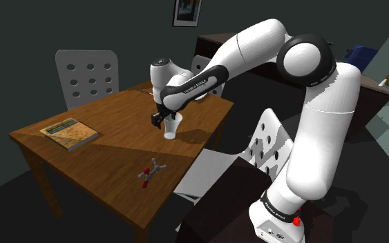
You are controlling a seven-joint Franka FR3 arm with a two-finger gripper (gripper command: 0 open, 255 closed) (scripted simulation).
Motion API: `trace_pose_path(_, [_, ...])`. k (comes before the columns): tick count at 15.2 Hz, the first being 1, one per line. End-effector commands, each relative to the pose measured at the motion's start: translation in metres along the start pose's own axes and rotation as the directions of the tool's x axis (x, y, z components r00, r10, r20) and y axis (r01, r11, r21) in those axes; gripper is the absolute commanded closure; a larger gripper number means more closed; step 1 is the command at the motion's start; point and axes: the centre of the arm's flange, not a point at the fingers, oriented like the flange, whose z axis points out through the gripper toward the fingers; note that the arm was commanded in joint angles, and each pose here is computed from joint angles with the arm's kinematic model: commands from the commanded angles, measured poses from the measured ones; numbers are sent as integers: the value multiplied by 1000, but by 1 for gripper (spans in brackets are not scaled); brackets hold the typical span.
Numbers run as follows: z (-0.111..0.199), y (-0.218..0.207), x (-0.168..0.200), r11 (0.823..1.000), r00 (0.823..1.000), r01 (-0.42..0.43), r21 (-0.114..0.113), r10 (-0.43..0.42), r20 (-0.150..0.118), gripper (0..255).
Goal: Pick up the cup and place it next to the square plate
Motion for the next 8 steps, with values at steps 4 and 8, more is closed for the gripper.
trace_pose_path(4, [3, -1, 0, 1000, 1000, 0, 0, 0, -1, 0])
trace_pose_path(8, [3, -1, 0, 1000, 1000, 0, 0, 0, -1, 255])
